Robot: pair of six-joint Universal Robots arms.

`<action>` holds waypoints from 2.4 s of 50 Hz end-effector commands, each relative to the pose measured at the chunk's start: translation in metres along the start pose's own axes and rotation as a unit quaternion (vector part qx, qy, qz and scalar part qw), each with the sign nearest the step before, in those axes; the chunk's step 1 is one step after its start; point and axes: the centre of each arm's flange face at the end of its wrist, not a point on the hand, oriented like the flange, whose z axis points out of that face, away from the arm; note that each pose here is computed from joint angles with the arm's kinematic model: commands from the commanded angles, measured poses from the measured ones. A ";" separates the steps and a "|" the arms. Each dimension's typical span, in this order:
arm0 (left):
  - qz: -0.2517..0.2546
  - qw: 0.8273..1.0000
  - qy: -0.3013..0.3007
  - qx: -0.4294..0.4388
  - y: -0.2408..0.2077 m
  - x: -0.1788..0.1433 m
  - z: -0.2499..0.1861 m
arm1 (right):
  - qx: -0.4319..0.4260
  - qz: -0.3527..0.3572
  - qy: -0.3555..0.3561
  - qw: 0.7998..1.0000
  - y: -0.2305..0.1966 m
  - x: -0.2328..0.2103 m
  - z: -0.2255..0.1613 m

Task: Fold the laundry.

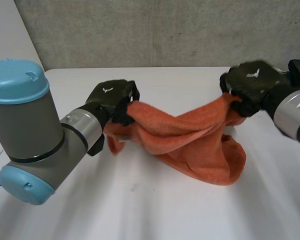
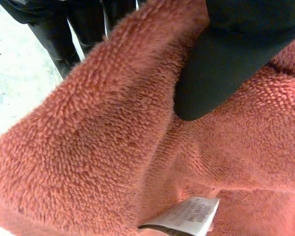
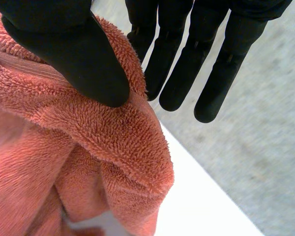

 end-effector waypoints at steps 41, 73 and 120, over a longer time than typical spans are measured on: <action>0.073 0.989 -0.102 -0.081 0.061 -0.050 -0.055 | -0.081 -0.048 -0.013 0.995 0.061 0.030 0.082; 0.079 0.994 -0.039 -0.056 0.121 -0.046 0.000 | -0.054 -0.047 0.002 0.997 0.125 0.020 0.128; 0.160 0.984 -0.059 -0.052 -0.087 -0.072 -0.060 | -0.031 -0.134 0.070 0.988 -0.052 0.072 -0.033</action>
